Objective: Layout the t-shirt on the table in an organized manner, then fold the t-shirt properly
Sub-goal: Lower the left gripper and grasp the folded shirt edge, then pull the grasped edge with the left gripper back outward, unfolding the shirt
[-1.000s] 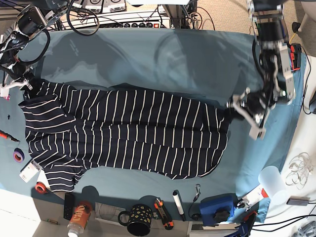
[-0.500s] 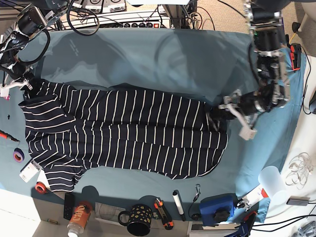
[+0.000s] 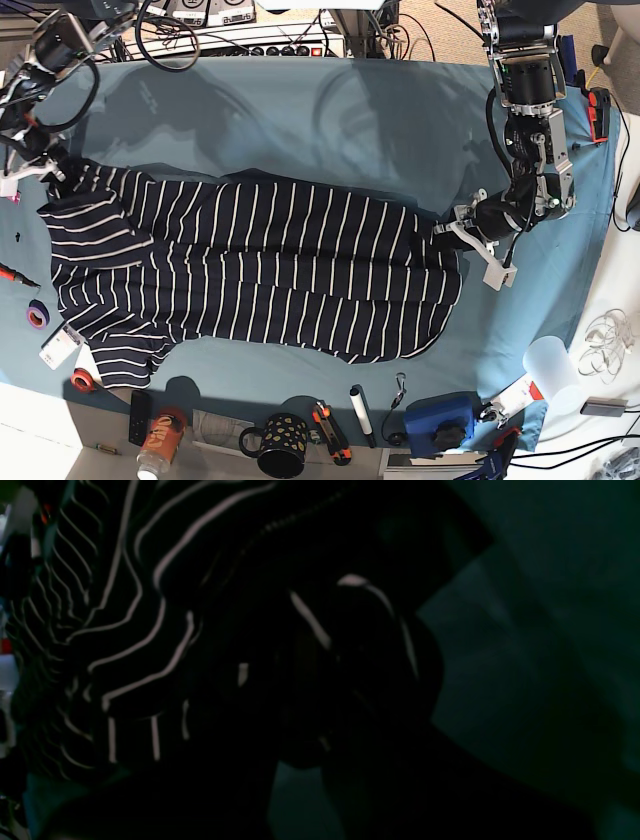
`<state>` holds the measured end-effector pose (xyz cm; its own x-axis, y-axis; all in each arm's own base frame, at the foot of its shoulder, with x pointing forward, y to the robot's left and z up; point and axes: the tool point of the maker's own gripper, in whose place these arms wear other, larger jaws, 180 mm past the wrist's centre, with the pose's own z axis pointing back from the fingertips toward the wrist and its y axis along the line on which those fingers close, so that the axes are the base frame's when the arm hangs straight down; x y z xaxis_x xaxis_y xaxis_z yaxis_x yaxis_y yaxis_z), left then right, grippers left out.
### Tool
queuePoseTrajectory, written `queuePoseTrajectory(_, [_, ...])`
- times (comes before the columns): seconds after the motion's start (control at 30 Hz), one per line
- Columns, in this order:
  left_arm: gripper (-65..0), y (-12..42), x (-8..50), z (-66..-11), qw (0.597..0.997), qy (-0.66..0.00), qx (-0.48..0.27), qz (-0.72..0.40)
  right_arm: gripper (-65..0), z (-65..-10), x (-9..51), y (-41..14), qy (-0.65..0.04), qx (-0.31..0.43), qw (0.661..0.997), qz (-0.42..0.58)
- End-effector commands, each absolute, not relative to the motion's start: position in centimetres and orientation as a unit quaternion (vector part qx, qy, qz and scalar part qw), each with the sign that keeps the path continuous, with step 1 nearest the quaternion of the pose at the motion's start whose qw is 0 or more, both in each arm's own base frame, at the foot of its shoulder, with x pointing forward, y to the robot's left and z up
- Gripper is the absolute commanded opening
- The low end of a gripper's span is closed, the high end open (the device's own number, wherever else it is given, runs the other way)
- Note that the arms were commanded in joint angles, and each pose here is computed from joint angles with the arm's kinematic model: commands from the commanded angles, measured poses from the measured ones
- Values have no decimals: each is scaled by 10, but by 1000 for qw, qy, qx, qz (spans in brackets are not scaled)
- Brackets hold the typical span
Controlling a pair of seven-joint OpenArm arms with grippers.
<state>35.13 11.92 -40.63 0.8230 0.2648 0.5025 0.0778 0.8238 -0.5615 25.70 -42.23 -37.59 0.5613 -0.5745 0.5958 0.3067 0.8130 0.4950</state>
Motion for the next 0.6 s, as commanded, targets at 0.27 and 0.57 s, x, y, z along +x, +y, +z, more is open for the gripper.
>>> queuePoseTrajectory(0.27, [-650, 151, 336, -406, 924, -255, -277, 66, -650, -320, 258, -478, -426, 105, 870, -227])
queuePoseTrajectory(0.57, [-650, 151, 303, -408, 918, -239, -312, 56, -650, -321, 250, -476, -398, 110, 884, -220])
